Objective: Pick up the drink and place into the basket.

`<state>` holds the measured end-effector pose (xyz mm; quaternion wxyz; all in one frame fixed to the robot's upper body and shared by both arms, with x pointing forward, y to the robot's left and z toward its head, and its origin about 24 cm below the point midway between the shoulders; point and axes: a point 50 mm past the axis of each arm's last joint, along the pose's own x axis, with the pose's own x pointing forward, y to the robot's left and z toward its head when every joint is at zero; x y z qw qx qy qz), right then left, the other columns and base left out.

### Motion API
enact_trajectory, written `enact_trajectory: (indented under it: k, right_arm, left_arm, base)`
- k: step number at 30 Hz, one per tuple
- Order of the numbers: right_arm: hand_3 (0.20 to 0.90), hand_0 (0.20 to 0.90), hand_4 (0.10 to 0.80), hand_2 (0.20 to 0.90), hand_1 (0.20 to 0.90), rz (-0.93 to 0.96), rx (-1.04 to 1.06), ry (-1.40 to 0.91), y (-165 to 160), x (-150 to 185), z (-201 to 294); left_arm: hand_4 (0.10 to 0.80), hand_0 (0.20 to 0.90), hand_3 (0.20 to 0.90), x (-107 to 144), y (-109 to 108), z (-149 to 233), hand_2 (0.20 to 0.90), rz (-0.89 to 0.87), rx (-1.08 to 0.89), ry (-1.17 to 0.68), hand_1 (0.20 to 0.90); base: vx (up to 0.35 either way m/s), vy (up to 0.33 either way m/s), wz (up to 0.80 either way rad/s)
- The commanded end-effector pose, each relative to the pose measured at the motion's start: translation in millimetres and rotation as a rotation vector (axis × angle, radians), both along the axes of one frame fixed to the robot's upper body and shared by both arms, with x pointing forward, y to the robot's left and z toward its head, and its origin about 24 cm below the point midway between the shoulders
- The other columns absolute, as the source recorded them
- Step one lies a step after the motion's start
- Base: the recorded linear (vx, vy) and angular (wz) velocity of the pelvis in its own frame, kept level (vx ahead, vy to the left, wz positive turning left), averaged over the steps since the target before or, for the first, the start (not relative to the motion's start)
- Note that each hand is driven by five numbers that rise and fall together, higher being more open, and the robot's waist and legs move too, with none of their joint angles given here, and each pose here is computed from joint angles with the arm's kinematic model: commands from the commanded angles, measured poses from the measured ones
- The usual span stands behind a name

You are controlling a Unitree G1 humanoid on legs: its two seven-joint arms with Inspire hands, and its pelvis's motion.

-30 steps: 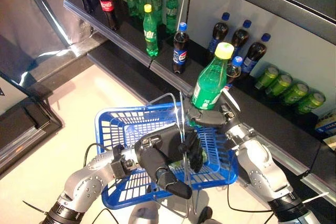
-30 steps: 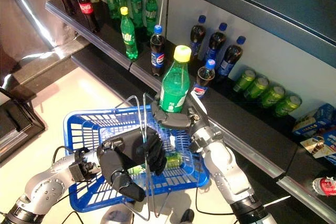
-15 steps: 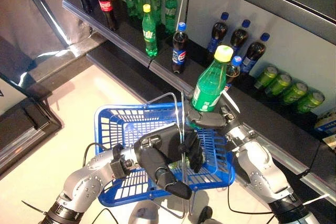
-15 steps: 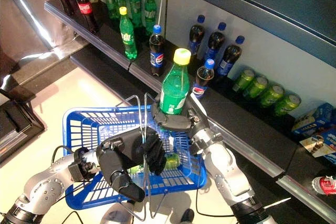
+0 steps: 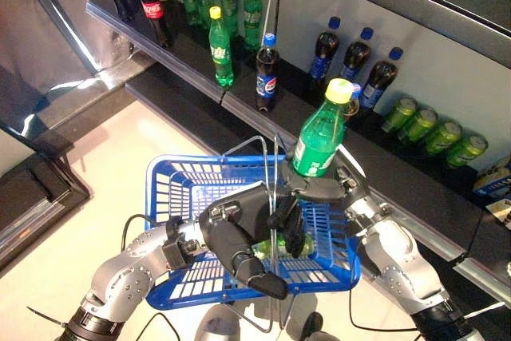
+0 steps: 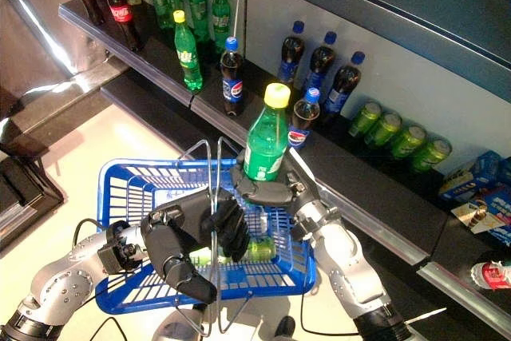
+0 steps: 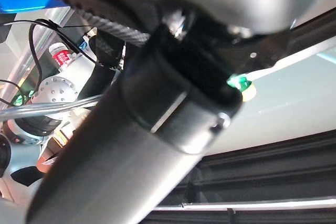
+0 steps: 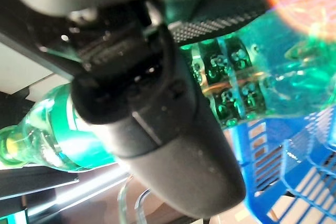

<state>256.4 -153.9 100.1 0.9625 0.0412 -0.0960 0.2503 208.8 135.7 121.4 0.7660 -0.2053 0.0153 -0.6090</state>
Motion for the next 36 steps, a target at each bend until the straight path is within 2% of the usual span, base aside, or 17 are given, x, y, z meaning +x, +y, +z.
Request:
enact_trajectory:
  k: [1, 24, 36]
  right_arm:
    - [0.2, 0.3, 0.1, 0.3, 0.3, 0.078, 0.044, -0.271, 4, -4, 49]
    - [0.2, 0.3, 0.1, 0.3, 0.3, 0.187, -0.027, -0.312, 4, -12, 53]
    - [0.2, 0.3, 0.1, 0.3, 0.3, 0.28, -0.236, -0.248, 11, -16, 38]
  left_arm:
    - [0.1, 0.3, 0.2, -29, -14, 73, 0.3, -0.24, -0.437, -0.387, 0.3]
    - [0.1, 0.3, 0.2, -30, -10, 75, 0.3, -0.217, -0.435, -0.39, 0.3]
    - [0.1, 0.3, 0.2, -33, -10, 75, 0.3, -0.231, -0.427, -0.395, 0.3]
  base:
    - [0.0, 0.0, 0.0]
    - [0.0, 0.0, 0.0]
    - [0.0, 0.0, 0.0]
